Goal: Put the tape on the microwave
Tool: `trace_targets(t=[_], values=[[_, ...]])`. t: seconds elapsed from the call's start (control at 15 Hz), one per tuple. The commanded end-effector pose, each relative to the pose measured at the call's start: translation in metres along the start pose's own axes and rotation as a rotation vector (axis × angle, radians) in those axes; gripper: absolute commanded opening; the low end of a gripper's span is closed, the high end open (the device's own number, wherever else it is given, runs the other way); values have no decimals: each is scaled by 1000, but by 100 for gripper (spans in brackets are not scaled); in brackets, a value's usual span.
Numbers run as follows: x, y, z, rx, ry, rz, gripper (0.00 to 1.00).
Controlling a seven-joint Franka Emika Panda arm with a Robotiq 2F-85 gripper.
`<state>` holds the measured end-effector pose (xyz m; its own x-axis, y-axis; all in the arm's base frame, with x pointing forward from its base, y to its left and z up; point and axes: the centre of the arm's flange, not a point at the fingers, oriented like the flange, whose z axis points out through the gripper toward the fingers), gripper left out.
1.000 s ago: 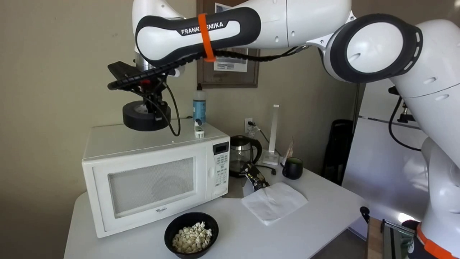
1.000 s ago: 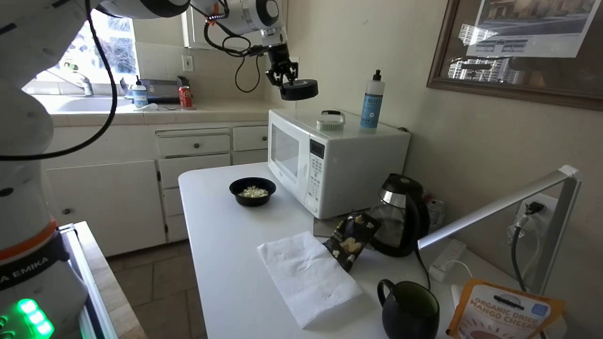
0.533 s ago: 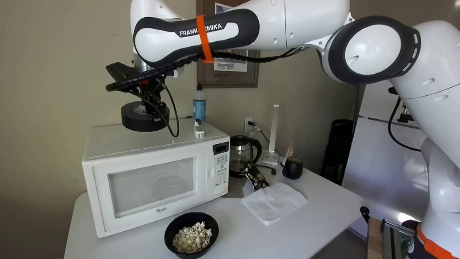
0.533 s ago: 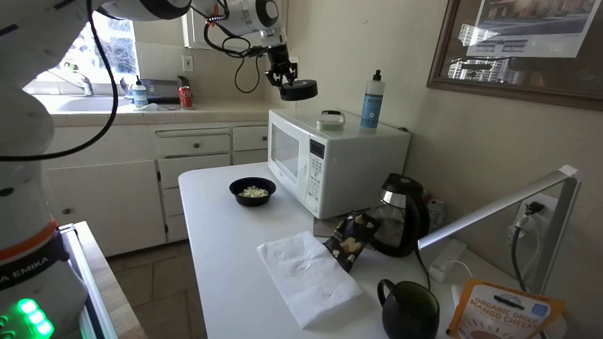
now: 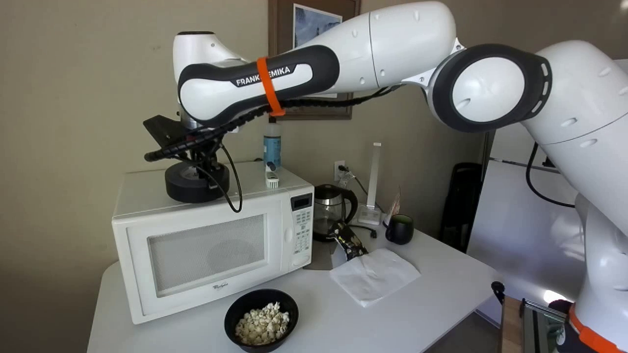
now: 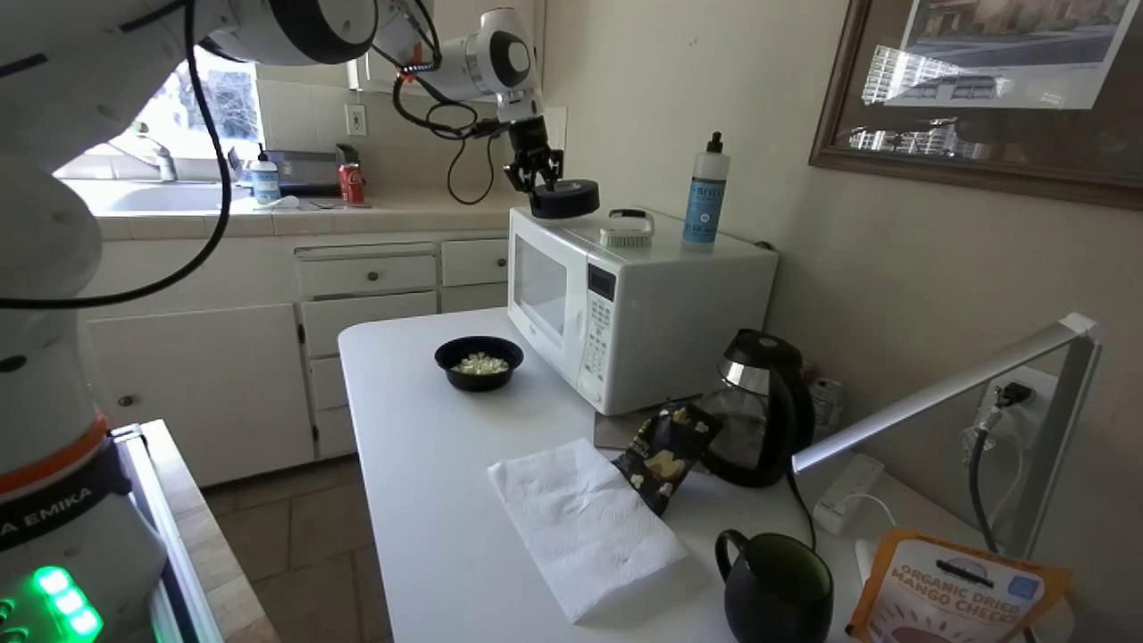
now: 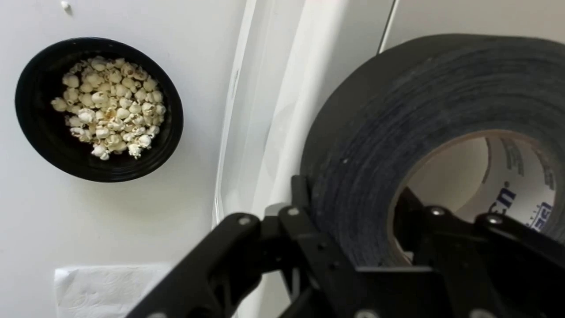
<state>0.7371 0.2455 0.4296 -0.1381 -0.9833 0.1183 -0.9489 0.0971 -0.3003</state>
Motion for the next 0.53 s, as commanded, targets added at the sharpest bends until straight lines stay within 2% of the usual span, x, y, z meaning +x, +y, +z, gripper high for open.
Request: trace_targets(t=[0.0, 0.27, 0.47], values=[[-3, -23, 5, 84, -24, 2, 20], [5, -35, 6, 143, -53, 18, 20], [12, -42, 15, 134, -59, 28, 20]])
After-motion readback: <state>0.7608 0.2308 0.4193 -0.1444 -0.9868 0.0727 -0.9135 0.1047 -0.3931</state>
